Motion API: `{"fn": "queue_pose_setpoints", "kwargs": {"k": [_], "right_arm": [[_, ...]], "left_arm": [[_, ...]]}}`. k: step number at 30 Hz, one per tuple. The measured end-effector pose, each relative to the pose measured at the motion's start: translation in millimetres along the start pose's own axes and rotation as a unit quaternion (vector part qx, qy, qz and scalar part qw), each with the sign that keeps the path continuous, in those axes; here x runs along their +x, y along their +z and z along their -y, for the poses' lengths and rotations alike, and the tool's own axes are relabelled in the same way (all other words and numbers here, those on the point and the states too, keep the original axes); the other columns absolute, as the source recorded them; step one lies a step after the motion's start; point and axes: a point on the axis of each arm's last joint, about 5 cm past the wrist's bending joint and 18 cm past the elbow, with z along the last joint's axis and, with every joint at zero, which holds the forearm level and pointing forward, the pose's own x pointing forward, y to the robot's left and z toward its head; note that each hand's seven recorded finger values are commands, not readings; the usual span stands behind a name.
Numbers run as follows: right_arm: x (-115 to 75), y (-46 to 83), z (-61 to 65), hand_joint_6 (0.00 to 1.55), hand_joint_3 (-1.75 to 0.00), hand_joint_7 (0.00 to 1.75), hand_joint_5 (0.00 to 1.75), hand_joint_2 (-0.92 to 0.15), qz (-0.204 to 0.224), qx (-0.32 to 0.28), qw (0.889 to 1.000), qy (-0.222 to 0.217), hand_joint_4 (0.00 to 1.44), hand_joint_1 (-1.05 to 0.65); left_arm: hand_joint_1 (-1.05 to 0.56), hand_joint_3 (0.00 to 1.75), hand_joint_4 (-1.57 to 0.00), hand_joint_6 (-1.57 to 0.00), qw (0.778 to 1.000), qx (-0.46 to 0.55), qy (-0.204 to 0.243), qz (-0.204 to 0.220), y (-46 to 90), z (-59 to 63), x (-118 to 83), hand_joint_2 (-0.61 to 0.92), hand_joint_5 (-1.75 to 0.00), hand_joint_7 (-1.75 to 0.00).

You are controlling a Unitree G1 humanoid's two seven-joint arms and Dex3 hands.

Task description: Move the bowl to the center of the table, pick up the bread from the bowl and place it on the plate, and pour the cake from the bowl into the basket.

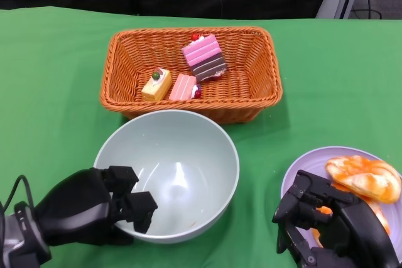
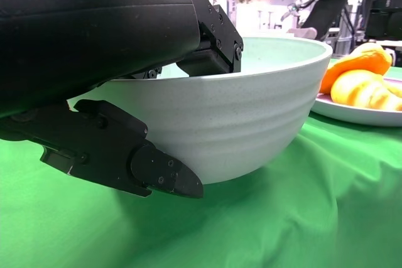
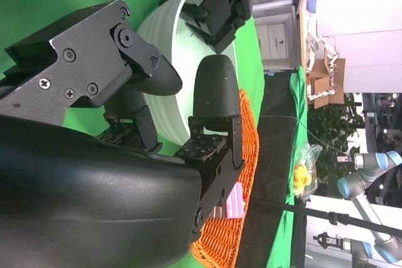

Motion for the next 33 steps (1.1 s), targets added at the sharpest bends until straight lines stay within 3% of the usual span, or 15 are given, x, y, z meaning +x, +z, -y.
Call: {"fn": "queue_pose_setpoints", "kwargs": {"k": [2,5,8,10,13,14,18,21,28,30,33], "right_arm": [[-0.1,-0.3,-1.0,0.6,-1.22,1.51,1.74,-0.54,-0.001,0.0,1.0,-0.001,0.66,-0.05],[-0.8,-1.0,-2.5,0.6,-1.22,1.51,1.75,-0.54,-0.003,0.002,1.0,0.0,0.65,-0.05],[-0.7,-1.2,-2.8,0.6,-1.22,1.51,1.75,-0.54,-0.005,0.003,1.0,0.001,0.65,-0.05],[-0.7,-1.2,-2.8,0.6,-1.23,1.51,1.75,-0.54,-0.004,0.005,1.0,0.001,0.65,-0.04],[-0.5,-1.3,-2.7,0.61,-1.23,1.51,1.75,-0.54,-0.006,0.007,1.0,0.001,0.66,-0.04],[-0.4,-1.4,-2.7,0.61,-1.24,1.5,1.75,-0.54,-0.007,0.008,1.0,0.001,0.66,-0.03],[0.2,-1.1,-2.6,0.62,-1.23,1.5,1.74,-0.53,-0.005,0.01,1.0,0.002,0.67,-0.03],[0.3,-1.1,-2.7,0.63,-1.23,1.49,1.74,-0.54,-0.005,0.01,1.0,0.002,0.67,-0.03],[1.1,-1.4,-4.9,0.63,-1.24,1.49,1.74,-0.52,-0.005,0.012,1.0,0.008,0.67,-0.03],[1.2,-1.4,-5.2,0.63,-1.24,1.49,1.74,-0.52,-0.005,0.012,1.0,0.008,0.67,-0.03],[1.3,-1.4,-5.2,0.62,-1.24,1.5,1.75,-0.53,-0.005,0.012,1.0,0.008,0.67,-0.03]], "left_arm": [[-0.25,0.1,-0.68,-0.75,1.0,-0.005,0.001,-0.002,0.8,0.5,4,0.92,-1.56,-0.95],[-0.26,0.08,-0.72,-0.88,1.0,-0.011,-0.005,-0.002,1.2,-1.2,8,0.92,-1.35,-0.6],[-0.35,0.05,-0.82,-0.96,1.0,-0.014,-0.021,-0.002,0.5,-5.4,10,0.92,-0.7,-0.19],[-0.6,0.11,-0.74,-0.83,0.999,-0.019,-0.043,-0.002,-0.4,-10.2,9,0.92,-0.34,-0.05],[-0.94,0.22,-0.52,-0.59,0.996,-0.028,-0.088,-0.007,-2.2,-19.4,7,0.92,-0.08,0.0],[-0.99,0.23,-0.48,-0.56,0.995,-0.031,-0.099,-0.008,-2.7,-22.4,6,0.92,-0.05,0.0],[-1.05,0.3,-0.07,-0.17,0.989,-0.074,-0.127,-0.018,-1.7,-31.6,2,0.92,0.0,0.0],[-1.05,0.41,-0.01,-0.02,0.981,-0.114,-0.159,-0.022,-1.5,-36.5,2,0.92,0.0,0.0],[-1.05,0.5,0.0,0.0,0.955,-0.201,-0.205,-0.072,-2.8,-50.4,10,0.92,0.0,0.0],[-1.04,0.48,-0.01,-0.02,0.939,-0.256,-0.207,-0.099,-4.2,-54.1,13,0.92,0.0,-0.01],[-0.89,0.34,-0.15,-0.14,0.902,-0.367,-0.181,-0.138,-9.3,-61.1,10,0.92,-0.07,-0.04]]}}
